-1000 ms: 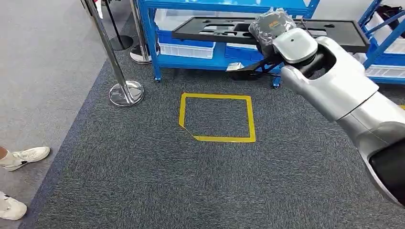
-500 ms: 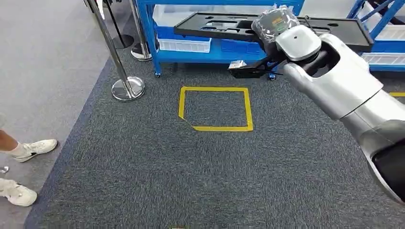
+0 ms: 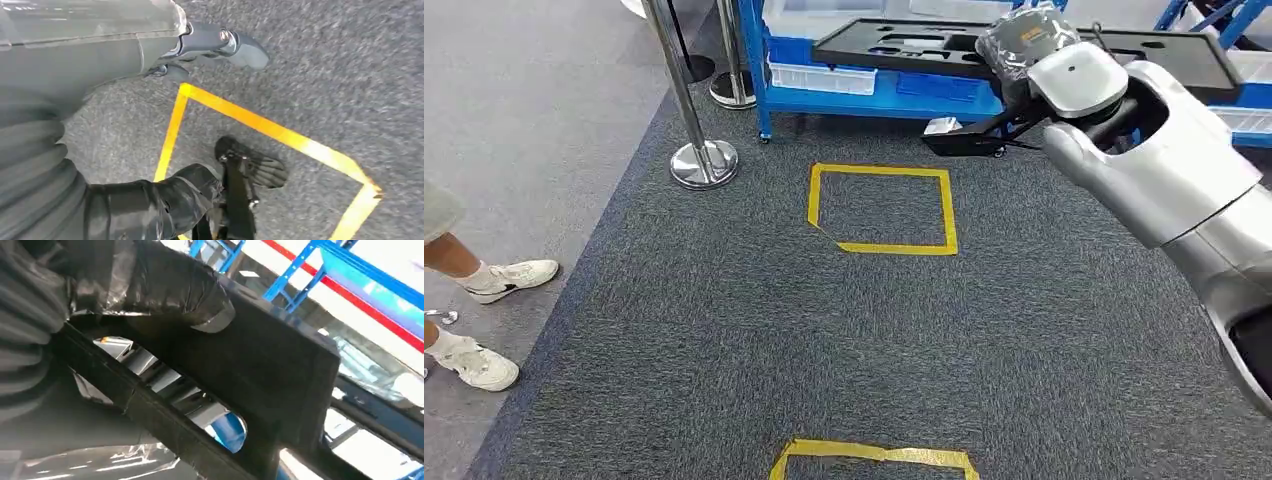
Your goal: Take the parts from the cabinet and place them on the table.
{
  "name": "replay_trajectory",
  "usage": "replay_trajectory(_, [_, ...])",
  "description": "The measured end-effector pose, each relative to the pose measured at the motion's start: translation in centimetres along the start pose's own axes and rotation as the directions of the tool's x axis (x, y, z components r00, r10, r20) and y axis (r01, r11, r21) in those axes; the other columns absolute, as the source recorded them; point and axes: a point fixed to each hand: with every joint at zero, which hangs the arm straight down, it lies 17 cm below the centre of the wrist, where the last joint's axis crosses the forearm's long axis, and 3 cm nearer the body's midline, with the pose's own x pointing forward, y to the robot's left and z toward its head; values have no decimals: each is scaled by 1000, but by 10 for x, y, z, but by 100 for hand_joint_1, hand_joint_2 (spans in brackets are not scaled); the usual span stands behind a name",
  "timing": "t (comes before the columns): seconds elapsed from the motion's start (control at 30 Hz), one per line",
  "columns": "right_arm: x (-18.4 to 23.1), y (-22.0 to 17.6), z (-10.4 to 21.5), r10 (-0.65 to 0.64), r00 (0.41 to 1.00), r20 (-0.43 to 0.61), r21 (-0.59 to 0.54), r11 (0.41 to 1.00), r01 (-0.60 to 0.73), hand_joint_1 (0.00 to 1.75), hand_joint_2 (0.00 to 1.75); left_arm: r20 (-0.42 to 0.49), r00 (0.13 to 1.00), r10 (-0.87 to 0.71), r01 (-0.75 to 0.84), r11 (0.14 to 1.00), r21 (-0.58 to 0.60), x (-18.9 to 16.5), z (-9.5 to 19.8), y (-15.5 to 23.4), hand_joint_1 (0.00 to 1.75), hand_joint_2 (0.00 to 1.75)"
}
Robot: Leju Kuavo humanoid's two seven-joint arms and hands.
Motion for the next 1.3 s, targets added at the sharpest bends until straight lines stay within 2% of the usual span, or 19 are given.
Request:
replay_trajectory(0.17, [-9,-14,1,5,1000,-12,-25,1000,-5,175,175,-27,1000,2,-1,1000,11,-5,0,-1,0,175])
replay_trajectory(1.3, [-54,-12,13,2,996,-84,-13,1000,-3,175,175,-5,1000,-4,4,1000,20,-3,1,6,0,175])
